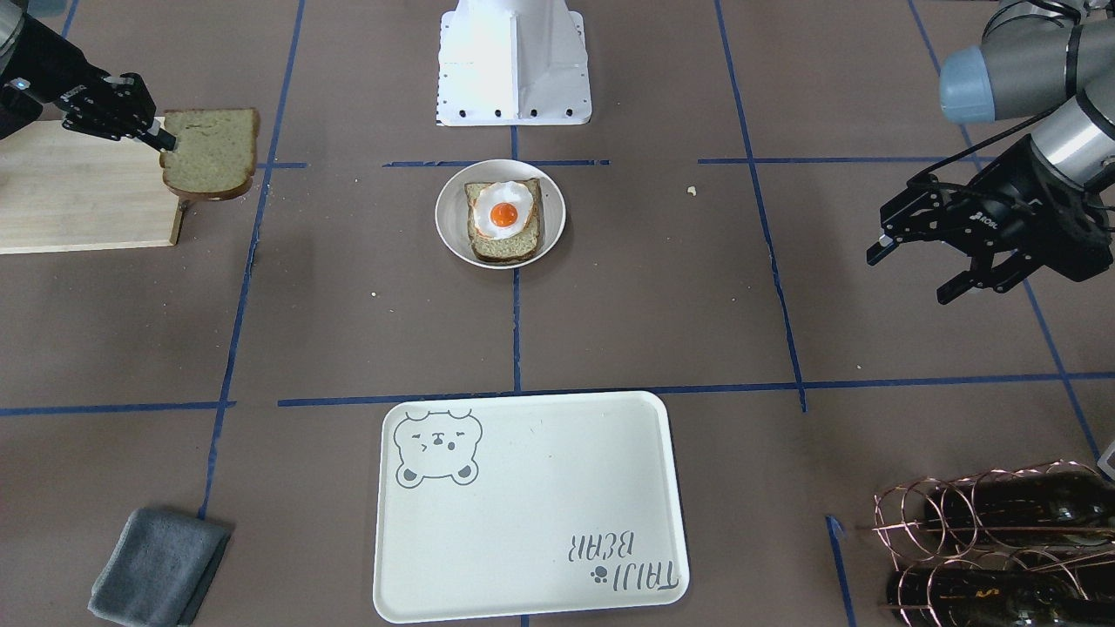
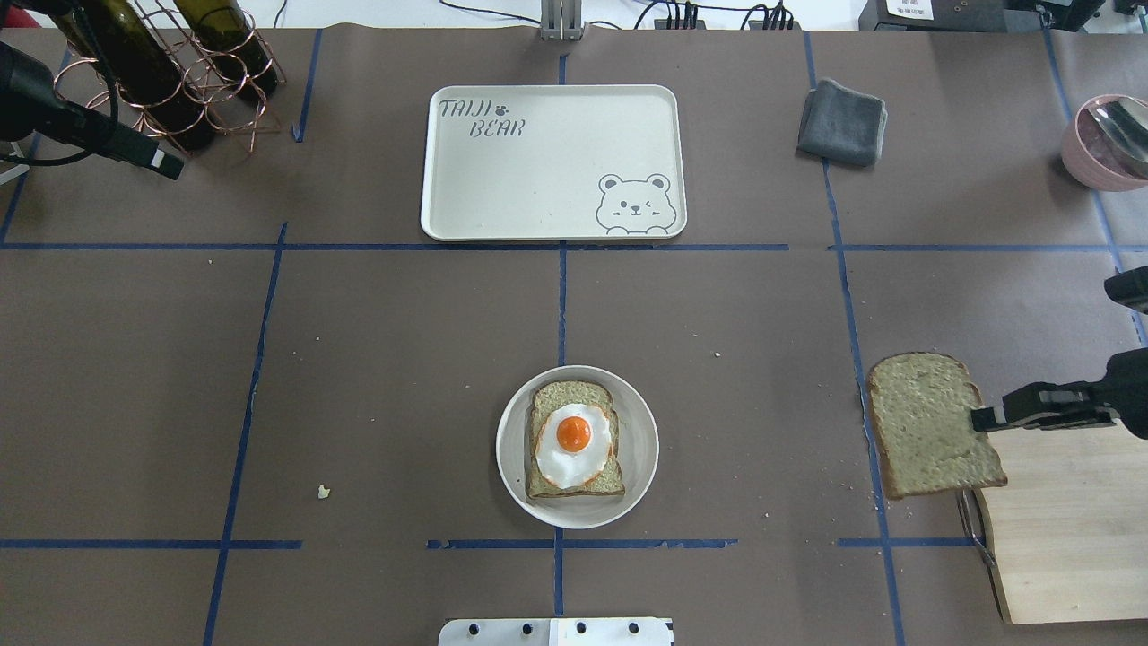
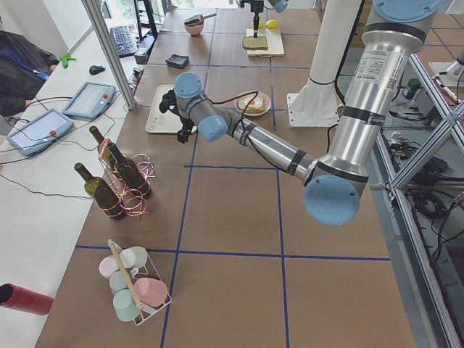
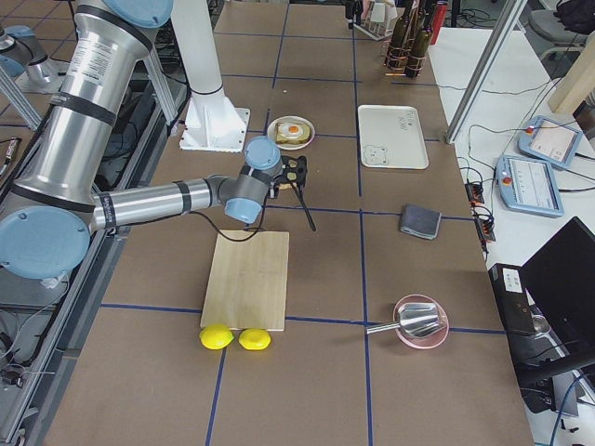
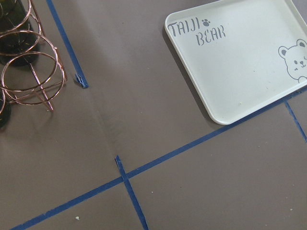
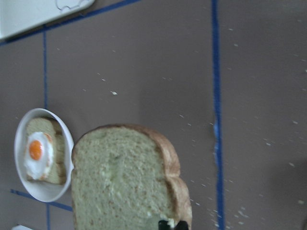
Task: Make sandwich and place on tray
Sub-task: 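Carry the bread slice over the egg toast and lower it on top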
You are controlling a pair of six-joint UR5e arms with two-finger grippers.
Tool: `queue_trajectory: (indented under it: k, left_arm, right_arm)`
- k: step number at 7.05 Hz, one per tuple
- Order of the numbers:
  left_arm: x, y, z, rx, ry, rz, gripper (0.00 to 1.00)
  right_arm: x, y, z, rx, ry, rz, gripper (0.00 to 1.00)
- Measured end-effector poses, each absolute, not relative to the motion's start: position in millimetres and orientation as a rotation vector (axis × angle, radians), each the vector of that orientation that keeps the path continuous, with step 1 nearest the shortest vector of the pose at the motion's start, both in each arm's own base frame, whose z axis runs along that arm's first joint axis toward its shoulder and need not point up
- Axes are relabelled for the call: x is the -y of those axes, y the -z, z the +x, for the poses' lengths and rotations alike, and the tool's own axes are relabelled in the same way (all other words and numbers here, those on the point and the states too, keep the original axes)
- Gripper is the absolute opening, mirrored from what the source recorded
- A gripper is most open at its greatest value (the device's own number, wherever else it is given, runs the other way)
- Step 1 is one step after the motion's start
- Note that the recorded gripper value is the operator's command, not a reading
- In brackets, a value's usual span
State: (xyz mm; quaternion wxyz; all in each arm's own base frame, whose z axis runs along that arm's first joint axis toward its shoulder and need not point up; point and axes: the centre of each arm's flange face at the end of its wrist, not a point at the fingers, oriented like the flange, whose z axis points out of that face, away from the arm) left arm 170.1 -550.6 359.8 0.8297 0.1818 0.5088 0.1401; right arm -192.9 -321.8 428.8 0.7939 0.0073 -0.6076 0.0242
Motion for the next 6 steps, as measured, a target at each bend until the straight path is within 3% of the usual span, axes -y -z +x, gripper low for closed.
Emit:
queue_trajectory:
  k: [3, 6]
  left_arm:
    - [550.5, -361.6, 170.6, -1.081, -0.287, 0.376, 1.00]
    - [552.2, -367.1, 171.7, -1.078, -0.280, 0.365, 1.00]
  right_arm:
    - [372.2, -312.6, -297.3, 1.370, -0.074, -0.028, 0.00]
    - [342.0, -247.1, -438.2, 1.289, -0.073, -0.001, 0.00]
